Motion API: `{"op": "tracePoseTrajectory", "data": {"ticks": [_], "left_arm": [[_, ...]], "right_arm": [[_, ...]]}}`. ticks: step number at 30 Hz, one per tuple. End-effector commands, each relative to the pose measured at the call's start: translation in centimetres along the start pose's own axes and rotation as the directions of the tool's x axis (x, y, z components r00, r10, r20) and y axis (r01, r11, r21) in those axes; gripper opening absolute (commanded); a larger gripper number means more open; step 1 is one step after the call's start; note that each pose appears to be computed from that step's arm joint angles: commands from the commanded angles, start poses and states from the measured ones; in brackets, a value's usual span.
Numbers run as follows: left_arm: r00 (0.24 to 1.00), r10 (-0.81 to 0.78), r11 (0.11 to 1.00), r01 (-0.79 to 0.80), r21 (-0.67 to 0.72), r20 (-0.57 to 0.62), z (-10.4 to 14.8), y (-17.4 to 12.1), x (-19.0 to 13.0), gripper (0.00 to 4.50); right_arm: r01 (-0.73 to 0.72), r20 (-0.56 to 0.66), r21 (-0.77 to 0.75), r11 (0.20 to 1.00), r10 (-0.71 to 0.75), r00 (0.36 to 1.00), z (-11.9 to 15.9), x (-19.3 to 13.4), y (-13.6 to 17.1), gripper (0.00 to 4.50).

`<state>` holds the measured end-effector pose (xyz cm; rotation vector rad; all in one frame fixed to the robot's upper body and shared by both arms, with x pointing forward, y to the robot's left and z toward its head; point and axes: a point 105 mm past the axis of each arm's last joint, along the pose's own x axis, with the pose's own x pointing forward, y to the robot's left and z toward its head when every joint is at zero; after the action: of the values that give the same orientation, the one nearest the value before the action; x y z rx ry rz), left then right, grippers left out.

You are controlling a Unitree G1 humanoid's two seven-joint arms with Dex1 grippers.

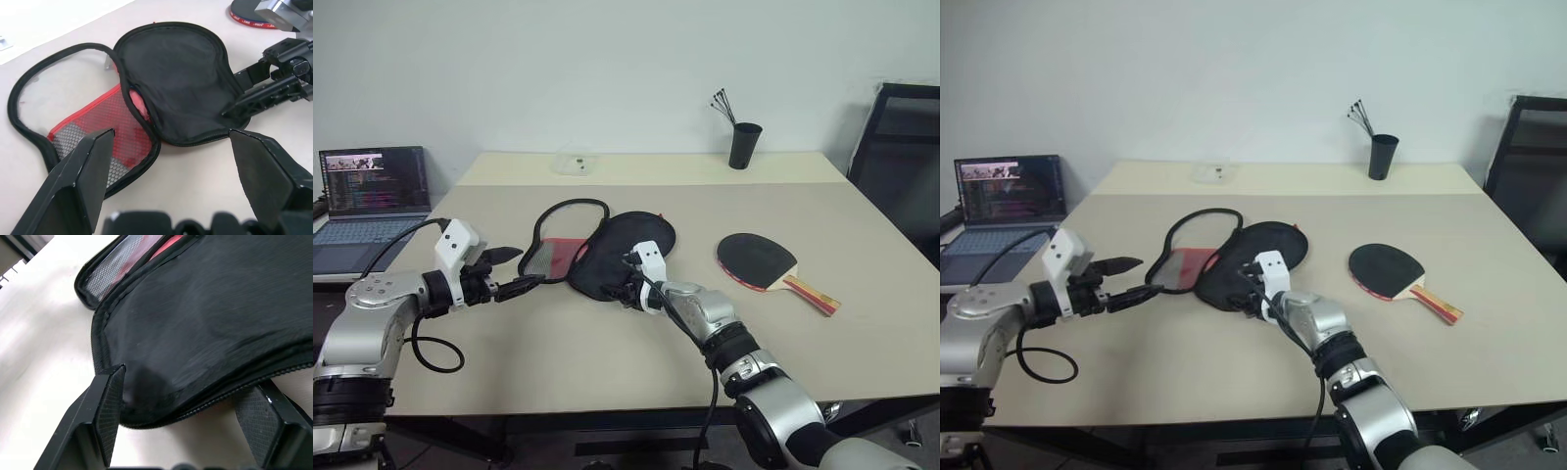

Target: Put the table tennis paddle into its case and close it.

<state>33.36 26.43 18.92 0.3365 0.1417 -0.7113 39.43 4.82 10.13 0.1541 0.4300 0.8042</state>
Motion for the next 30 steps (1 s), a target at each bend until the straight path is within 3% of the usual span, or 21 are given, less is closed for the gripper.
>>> {"op": "tracePoseTrajectory", "data": {"ticks": [1, 7, 18, 30], "left_arm": [[0.999, 0.014, 0.998, -0.016, 0.062, 0.030, 1.7, 0.6, -0.3, 4.07], [0.993, -0.096, 0.992, 0.089, 0.087, 0.070, 2.5, -2.0, 2.3, 4.07], [0.959, -0.266, 0.959, 0.252, 0.128, 0.103, 3.6, -5.8, 4.7, 4.07], [0.937, -0.333, 0.936, 0.316, 0.155, 0.102, 4.0, -6.7, 5.6, 4.07]], "right_arm": [[-0.007, 0.041, 0.035, 0.999, 0.005, 0.999, 1.2, 0.2, 0.7, 2.16], [0.043, 0.034, 0.095, 0.995, -0.046, 0.998, 1.4, -1.7, -2.3, 0.07], [0.109, -0.047, 0.098, 0.989, -0.105, 0.993, 0.7, -9.1, -7.0, 0.03], [0.105, -0.108, 0.077, 0.991, -0.097, 0.989, -0.3, -12.3, -7.3, 0.03]]}}
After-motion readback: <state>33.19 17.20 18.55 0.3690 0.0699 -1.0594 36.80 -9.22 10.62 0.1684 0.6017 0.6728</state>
